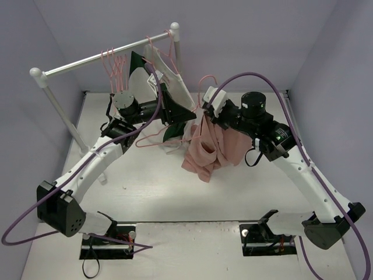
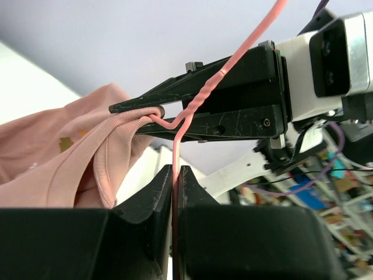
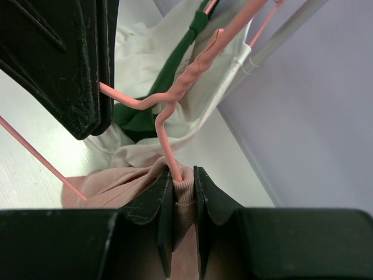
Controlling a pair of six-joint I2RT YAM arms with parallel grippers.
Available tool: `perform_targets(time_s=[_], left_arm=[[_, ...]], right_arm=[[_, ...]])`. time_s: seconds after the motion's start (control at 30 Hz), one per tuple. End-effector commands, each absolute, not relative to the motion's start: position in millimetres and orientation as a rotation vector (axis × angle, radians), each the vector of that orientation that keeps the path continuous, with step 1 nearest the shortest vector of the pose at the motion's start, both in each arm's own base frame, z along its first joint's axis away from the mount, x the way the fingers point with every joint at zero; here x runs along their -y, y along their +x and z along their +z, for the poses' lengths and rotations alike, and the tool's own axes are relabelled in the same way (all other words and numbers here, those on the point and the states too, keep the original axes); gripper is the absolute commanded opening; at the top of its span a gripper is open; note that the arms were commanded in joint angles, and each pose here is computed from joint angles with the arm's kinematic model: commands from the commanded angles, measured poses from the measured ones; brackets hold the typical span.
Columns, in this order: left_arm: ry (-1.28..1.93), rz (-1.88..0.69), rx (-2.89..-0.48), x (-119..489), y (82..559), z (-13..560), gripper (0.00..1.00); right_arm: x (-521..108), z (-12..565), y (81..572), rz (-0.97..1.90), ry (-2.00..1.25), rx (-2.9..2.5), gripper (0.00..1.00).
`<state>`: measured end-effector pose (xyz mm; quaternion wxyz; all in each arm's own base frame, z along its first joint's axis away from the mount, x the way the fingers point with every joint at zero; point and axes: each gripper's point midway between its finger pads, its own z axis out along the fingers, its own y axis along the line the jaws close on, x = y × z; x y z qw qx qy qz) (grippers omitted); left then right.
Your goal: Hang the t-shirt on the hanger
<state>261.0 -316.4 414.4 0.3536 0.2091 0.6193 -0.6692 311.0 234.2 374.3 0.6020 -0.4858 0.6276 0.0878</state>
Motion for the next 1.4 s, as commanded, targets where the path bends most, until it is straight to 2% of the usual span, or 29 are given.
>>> perform_targets(time_s=[0.0,0.3,1.1,1.37], left_arm=[[0.645,-1.522,-1.420,297.0,256.7,454.6,0.00],[0.723,-1.537,-1.436,324.0,244.9,434.1,0.00],[0.816,-1.624,-1.428,349.0,228.2,437.0,0.00],[0.811,-1.604,-1.421,345.9,228.1,443.4,0.00]], right_arm=[[-230.2,426.5,315.6,0.250,-0.949,-1.372,0.01],[-247.4,440.7,309.2,0.338,-0.975,-1.327,0.09],[-265.3,458.6,302.3,0.390,-1.010,-1.264,0.11],[-260.8,448.1,306.0,0.357,-1.007,-1.291,0.00]])
